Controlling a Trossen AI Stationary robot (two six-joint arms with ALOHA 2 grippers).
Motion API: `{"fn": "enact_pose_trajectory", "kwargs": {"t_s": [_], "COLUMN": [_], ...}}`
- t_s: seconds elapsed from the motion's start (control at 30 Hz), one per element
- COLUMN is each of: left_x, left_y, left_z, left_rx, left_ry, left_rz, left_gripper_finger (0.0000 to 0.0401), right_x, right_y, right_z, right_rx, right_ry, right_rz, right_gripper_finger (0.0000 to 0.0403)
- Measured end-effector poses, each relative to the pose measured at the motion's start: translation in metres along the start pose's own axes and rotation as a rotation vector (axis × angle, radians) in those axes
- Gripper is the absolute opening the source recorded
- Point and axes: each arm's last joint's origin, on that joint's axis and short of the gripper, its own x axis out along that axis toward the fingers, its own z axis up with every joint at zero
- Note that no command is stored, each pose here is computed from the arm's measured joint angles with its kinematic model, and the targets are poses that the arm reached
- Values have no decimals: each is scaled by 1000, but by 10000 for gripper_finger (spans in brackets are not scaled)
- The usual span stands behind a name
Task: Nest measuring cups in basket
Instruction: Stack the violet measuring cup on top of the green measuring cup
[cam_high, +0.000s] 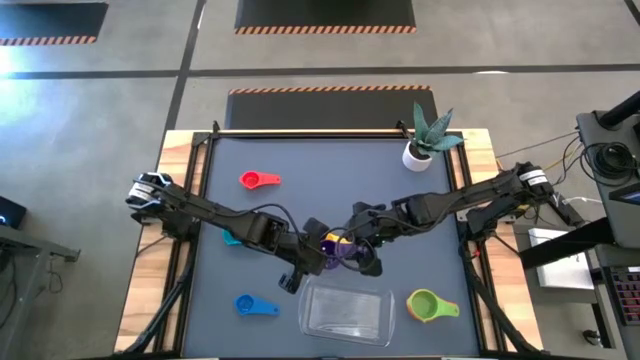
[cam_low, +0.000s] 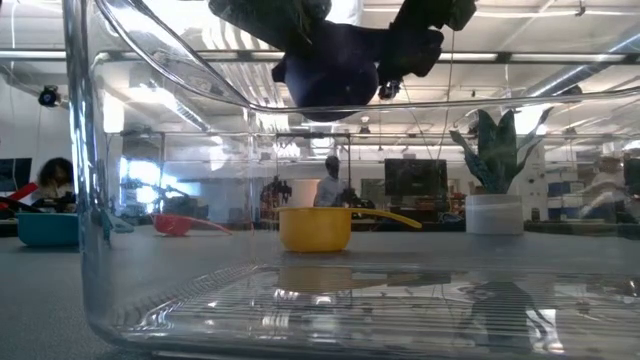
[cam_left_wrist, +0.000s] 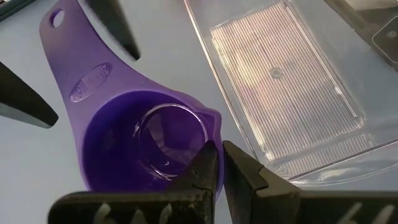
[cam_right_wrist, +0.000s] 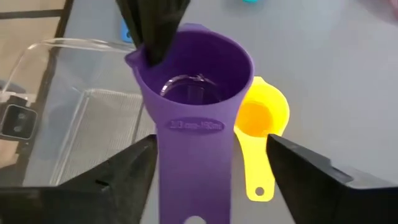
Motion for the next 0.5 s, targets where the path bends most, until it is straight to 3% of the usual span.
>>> {"fn": "enact_pose_trajectory", "kwargs": {"t_s": [0.3, 0.5], "left_x": [0, 0], "left_y": [0, 0], "left_z": [0, 0], "left_rx": [-4, -9], "left_ry": [2, 1], "left_rz": [1, 1], "left_gripper_finger": [0, 0], "right_x": [0, 0], "right_y": [0, 0], "right_z": [-1, -2], "right_rx": [-29, -42], "right_ry": [5, 16], "right_rz": [6, 4], "right_gripper_finger": [134, 127]}}
